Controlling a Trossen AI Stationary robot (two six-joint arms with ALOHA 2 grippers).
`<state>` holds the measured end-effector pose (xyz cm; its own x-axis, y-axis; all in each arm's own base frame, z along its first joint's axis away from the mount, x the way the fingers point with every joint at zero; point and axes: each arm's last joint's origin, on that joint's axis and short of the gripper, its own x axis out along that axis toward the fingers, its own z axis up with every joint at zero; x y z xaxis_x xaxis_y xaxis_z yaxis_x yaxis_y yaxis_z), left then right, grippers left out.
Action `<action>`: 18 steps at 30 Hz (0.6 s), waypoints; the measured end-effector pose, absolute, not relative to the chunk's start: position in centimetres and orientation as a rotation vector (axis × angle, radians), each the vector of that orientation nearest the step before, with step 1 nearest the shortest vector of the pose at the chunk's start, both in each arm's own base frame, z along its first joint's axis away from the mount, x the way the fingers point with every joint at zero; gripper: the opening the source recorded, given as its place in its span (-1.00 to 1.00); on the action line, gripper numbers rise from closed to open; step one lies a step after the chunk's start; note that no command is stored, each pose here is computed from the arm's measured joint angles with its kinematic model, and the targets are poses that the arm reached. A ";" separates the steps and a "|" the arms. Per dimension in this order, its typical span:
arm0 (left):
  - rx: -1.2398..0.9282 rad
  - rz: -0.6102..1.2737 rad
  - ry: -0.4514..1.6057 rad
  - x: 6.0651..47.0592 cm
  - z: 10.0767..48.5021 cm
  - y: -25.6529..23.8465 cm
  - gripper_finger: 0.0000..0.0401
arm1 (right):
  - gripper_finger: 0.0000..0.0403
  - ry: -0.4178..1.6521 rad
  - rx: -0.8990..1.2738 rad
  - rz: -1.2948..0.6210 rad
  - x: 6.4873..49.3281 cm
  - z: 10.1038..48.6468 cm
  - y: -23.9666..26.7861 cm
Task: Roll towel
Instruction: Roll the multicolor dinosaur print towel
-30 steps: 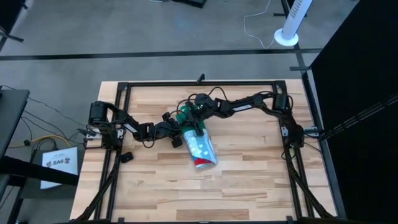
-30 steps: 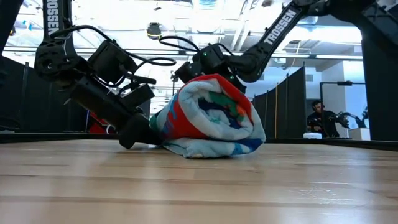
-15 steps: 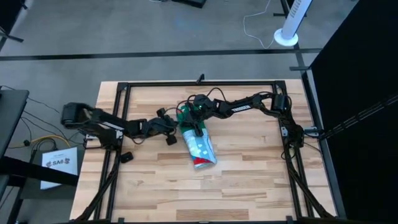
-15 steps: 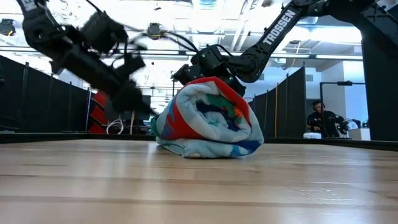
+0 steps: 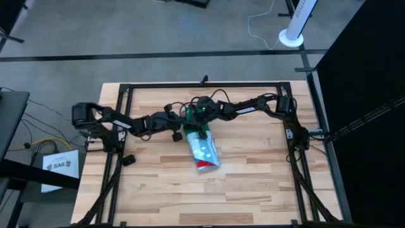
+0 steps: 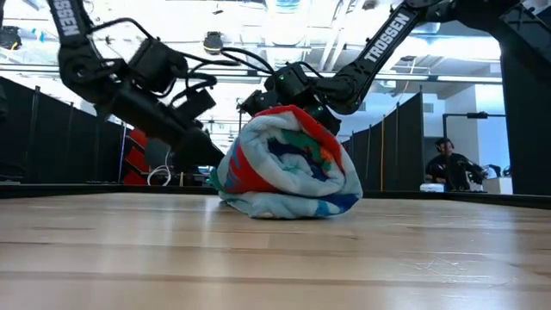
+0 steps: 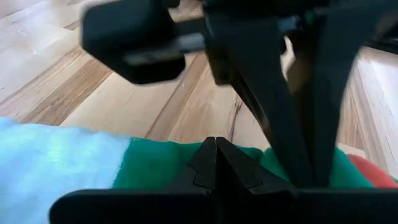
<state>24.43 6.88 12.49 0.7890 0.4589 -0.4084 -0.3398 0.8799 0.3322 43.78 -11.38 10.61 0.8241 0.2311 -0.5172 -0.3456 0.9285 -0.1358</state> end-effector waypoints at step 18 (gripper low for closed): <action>0.317 0.644 0.553 22.8 13.2 12.3 -1.00 | -1.00 0.532 -0.224 0.387 44.2 10.5 -8.6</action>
<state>22.79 12.28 13.20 0.6638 0.6410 -0.3854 -0.4770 0.7597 0.4419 44.23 -8.57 10.52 0.7919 0.2994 -0.5322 -0.4137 0.9041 -0.1070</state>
